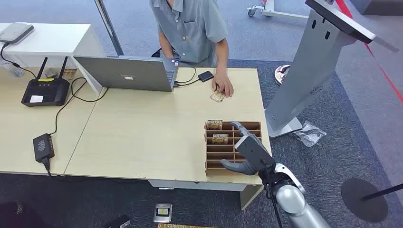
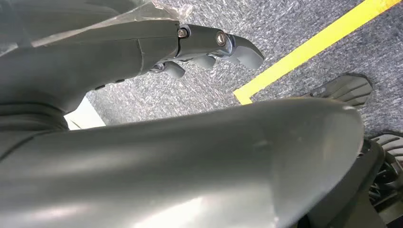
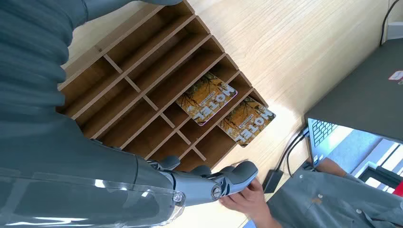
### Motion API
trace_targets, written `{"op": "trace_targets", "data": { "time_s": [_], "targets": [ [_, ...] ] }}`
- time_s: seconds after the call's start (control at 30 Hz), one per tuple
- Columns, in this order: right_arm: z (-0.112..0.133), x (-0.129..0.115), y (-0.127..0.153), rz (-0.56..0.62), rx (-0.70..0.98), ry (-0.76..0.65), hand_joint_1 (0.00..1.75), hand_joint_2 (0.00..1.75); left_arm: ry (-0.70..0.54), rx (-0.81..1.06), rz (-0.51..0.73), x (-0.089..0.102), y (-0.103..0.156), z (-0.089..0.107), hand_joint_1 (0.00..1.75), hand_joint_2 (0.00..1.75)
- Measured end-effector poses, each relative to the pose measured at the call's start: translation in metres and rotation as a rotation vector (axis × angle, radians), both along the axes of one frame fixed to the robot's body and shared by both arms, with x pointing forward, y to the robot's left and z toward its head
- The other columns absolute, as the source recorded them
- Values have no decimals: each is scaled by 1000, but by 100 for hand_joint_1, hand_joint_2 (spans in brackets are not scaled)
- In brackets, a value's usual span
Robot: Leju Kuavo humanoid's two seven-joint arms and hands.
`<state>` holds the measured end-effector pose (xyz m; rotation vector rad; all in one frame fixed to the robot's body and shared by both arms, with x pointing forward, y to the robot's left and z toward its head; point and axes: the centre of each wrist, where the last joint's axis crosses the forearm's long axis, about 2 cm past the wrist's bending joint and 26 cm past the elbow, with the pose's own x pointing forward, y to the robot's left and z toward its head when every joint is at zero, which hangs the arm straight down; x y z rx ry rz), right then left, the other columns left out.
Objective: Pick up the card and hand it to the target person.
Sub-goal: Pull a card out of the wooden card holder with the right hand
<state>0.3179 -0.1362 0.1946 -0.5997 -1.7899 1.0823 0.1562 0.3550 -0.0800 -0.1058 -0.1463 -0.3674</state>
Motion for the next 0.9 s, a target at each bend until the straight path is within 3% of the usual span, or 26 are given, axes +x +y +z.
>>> {"op": "trace_targets", "data": {
  "time_s": [0.9],
  "targets": [
    [1,-1,5,10,-10,-8,129,175,1,-2,3,0,0,0,0,0]
  ]
}}
